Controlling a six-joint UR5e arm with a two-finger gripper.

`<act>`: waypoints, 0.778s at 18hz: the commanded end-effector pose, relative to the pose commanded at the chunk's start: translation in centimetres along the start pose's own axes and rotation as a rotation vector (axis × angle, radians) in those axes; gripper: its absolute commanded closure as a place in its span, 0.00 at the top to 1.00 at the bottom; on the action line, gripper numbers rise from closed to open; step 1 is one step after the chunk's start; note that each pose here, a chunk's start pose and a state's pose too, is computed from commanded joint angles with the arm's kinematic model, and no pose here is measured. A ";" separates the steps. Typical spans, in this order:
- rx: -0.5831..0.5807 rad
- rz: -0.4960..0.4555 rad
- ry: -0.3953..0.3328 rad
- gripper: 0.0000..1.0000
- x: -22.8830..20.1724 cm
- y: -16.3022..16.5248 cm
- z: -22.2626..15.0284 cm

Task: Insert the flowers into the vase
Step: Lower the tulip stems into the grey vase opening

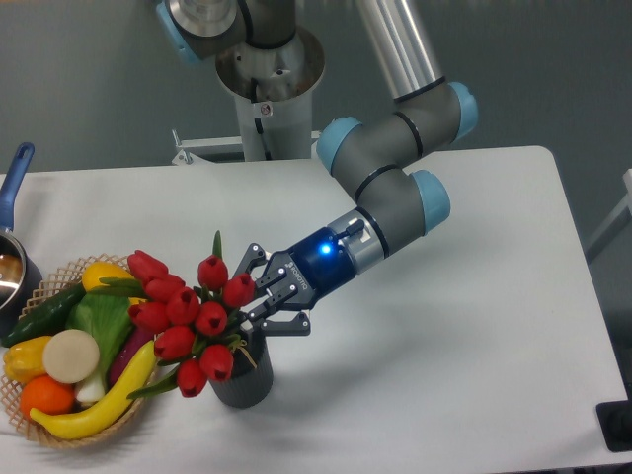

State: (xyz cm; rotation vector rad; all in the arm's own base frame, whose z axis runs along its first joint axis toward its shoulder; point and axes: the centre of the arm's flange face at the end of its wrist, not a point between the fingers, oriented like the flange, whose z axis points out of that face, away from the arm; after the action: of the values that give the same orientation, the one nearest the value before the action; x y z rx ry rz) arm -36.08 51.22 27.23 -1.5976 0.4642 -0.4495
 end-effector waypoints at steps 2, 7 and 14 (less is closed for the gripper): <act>-0.002 -0.012 0.001 0.27 0.2 0.6 0.0; -0.002 -0.026 0.002 0.27 0.6 1.2 0.1; -0.002 -0.032 0.007 0.35 0.6 1.8 0.4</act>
State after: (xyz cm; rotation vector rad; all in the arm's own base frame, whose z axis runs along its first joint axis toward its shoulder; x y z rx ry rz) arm -35.40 51.10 25.40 -1.6072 0.4454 -0.4793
